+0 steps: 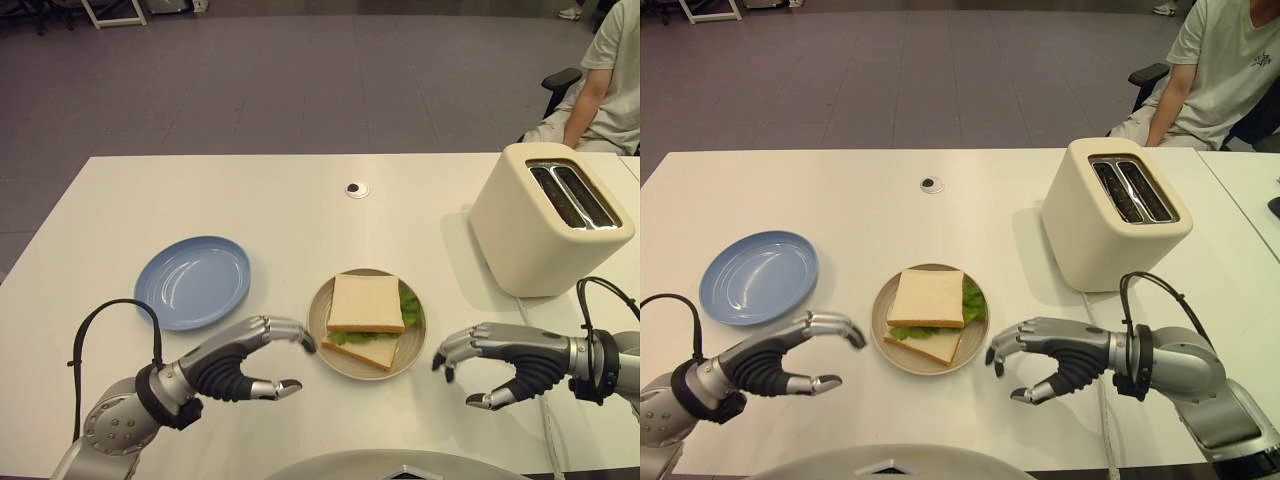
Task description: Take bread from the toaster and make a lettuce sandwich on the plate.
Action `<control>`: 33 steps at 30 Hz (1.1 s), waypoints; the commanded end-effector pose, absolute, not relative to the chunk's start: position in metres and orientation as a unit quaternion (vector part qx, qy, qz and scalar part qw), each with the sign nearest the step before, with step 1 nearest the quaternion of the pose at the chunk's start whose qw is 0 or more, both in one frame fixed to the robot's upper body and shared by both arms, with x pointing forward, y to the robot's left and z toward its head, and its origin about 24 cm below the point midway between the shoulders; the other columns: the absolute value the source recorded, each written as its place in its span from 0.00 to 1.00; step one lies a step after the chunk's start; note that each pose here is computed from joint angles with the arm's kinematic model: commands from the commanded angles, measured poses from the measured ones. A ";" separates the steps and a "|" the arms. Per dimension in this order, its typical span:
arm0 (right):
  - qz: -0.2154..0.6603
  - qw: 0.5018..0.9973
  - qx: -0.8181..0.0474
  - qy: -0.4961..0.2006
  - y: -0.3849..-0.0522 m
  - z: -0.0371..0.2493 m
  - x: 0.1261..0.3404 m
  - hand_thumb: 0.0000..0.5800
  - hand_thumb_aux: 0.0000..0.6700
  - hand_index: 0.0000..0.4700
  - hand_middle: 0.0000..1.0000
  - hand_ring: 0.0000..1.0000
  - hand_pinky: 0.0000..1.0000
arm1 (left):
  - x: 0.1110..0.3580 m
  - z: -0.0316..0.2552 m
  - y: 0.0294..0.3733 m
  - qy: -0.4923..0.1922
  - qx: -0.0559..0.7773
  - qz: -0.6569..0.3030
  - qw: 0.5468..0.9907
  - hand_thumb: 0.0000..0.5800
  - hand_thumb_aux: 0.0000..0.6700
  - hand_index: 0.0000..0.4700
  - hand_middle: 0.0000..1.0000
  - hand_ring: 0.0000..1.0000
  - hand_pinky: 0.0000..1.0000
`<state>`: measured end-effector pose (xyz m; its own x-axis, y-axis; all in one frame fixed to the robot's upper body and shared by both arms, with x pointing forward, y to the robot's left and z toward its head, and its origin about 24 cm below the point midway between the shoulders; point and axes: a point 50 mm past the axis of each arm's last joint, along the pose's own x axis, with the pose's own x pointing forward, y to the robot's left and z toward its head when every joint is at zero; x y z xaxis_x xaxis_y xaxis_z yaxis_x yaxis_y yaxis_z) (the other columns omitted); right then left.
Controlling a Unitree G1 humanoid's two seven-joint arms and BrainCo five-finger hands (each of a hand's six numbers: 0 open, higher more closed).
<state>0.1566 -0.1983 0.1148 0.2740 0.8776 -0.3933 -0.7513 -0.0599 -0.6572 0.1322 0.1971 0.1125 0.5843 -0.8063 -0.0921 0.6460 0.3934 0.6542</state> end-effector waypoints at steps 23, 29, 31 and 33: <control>0.568 0.666 -0.482 0.030 -0.151 0.000 0.205 1.00 1.00 1.00 1.00 1.00 1.00 | 0.189 0.000 0.153 0.009 0.533 -0.468 0.705 1.00 1.00 1.00 1.00 1.00 1.00; 0.520 0.688 -0.507 0.018 -0.144 -0.006 0.258 1.00 1.00 1.00 1.00 1.00 1.00 | 0.236 0.000 0.153 -0.017 0.530 -0.418 0.738 1.00 1.00 1.00 1.00 1.00 1.00; 0.506 0.694 -0.512 0.017 -0.142 -0.010 0.271 1.00 1.00 1.00 1.00 1.00 1.00 | 0.254 -0.001 0.154 -0.027 0.535 -0.401 0.743 1.00 1.00 1.00 1.00 1.00 1.00; 0.497 0.696 -0.519 0.012 -0.140 -0.012 0.280 1.00 1.00 1.00 1.00 1.00 1.00 | 0.266 -0.002 0.156 -0.031 0.541 -0.389 0.745 1.00 1.00 1.00 1.00 1.00 1.00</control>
<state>0.2908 -0.1295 0.0267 0.5434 0.7572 -0.3625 -0.6111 0.0608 -0.7892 0.2659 0.1445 0.0241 0.7000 -0.6732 -0.2383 0.4794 0.1957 0.8555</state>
